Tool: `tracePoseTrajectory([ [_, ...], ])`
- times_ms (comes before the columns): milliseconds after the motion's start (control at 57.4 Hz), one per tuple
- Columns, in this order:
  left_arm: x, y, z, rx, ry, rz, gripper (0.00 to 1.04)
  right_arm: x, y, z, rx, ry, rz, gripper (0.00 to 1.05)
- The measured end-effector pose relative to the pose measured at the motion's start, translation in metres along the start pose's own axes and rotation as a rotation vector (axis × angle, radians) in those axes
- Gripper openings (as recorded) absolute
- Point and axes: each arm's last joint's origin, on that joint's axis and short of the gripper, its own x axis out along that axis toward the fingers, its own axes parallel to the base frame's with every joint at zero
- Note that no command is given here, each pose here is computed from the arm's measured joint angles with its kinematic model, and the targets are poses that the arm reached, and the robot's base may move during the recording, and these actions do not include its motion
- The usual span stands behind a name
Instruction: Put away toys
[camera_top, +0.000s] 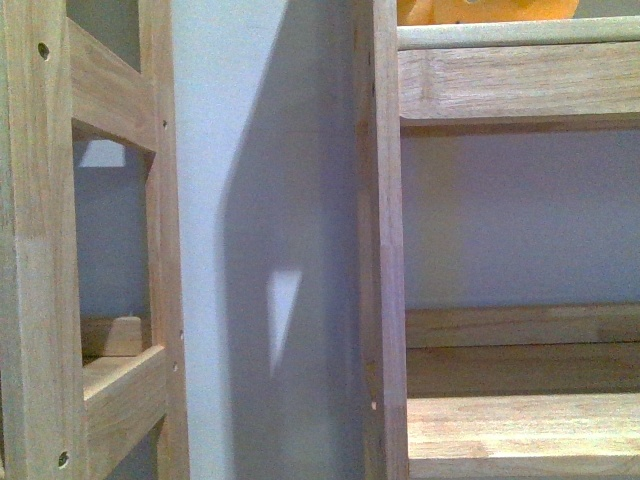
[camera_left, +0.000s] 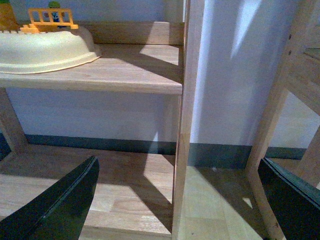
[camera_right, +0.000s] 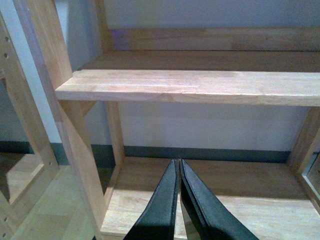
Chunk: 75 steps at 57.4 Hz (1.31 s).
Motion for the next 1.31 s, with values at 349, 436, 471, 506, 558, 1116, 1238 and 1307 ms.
tracePoseTrajectory([
  [349, 0.0000, 0.0000, 0.0000, 0.000, 0.000, 0.000, 0.99, -0.0003, 0.0000, -0.0042, 0.000, -0.002, 0.000, 0.07],
  [436, 0.0000, 0.0000, 0.0000, 0.000, 0.000, 0.000, 0.99, -0.0003, 0.0000, -0.0042, -0.002, -0.002, 0.000, 0.12],
  [471, 0.0000, 0.0000, 0.0000, 0.000, 0.000, 0.000, 0.99, -0.0003, 0.0000, -0.0042, -0.002, -0.002, 0.000, 0.17],
  [506, 0.0000, 0.0000, 0.0000, 0.000, 0.000, 0.000, 0.99, -0.0003, 0.0000, -0.0042, -0.002, -0.002, 0.000, 0.22],
  [558, 0.0000, 0.0000, 0.0000, 0.000, 0.000, 0.000, 0.99, -0.0003, 0.0000, -0.0042, -0.002, -0.002, 0.000, 0.30],
  [1116, 0.0000, 0.0000, 0.0000, 0.000, 0.000, 0.000, 0.99, -0.0003, 0.0000, -0.0042, -0.002, -0.002, 0.000, 1.02],
  [1238, 0.0000, 0.0000, 0.0000, 0.000, 0.000, 0.000, 0.99, -0.0003, 0.0000, -0.0042, -0.002, -0.002, 0.000, 1.03],
  [1307, 0.0000, 0.0000, 0.0000, 0.000, 0.000, 0.000, 0.99, -0.0003, 0.0000, -0.0042, -0.002, -0.002, 0.000, 1.03],
])
